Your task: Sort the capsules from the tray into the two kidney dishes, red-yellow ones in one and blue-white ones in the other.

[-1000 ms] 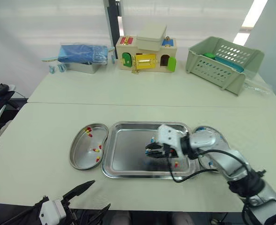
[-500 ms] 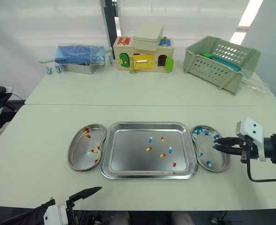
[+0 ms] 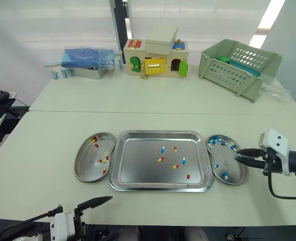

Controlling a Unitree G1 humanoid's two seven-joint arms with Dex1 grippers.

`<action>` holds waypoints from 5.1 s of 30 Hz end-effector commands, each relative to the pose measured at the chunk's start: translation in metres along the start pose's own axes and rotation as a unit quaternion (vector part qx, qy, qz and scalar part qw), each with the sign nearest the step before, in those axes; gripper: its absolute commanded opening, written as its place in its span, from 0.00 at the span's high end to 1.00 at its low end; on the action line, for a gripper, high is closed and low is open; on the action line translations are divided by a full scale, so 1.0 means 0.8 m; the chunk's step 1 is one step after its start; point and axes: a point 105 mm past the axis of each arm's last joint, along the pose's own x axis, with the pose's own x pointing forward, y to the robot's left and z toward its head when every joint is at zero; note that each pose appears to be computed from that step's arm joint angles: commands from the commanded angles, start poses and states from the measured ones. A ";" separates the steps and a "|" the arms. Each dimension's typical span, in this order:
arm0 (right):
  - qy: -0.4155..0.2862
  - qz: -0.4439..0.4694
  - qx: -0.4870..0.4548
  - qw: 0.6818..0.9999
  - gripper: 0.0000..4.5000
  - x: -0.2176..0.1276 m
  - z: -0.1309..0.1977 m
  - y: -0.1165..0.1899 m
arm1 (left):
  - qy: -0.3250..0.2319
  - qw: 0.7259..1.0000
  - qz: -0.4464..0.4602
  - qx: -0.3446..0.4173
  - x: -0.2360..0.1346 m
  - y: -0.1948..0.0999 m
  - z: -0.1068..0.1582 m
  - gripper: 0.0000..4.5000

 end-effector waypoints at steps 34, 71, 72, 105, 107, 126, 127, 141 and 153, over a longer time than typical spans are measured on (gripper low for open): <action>-0.011 -0.002 0.045 0.999 0.00 -0.088 -0.062 -0.008 | 0.156 0.922 0.355 -0.020 -0.183 0.166 0.053 0.00; -0.190 -0.046 0.089 0.977 0.00 -0.035 -0.008 0.164 | 0.118 0.989 -0.045 0.074 0.102 0.152 0.104 0.00; -0.195 -0.051 0.096 0.975 0.00 -0.033 -0.006 0.168 | 0.111 0.990 -0.052 0.076 0.111 0.149 0.103 0.00; -0.187 -0.094 0.090 0.974 0.00 -0.002 0.007 0.176 | 0.205 0.978 -0.010 0.030 0.227 0.096 0.026 0.00; -0.186 -0.094 0.090 0.974 0.00 -0.003 0.007 0.178 | 0.207 0.978 -0.007 0.030 0.227 0.098 0.025 0.00; -0.174 -0.079 0.096 0.977 0.00 -0.002 -0.011 0.195 | 0.238 0.971 0.007 0.034 0.219 0.107 0.012 0.99; -0.174 -0.078 0.096 0.977 0.00 -0.002 -0.012 0.195 | 0.238 0.971 0.007 0.034 0.219 0.107 0.012 1.00; -0.186 -0.045 0.081 0.978 0.00 0.000 -0.008 0.208 | 0.171 0.984 -0.052 0.024 0.203 0.101 0.052 1.00; -0.191 0.047 0.046 0.979 0.00 0.001 0.000 0.210 | 0.197 0.979 0.049 -0.007 0.102 0.145 0.100 1.00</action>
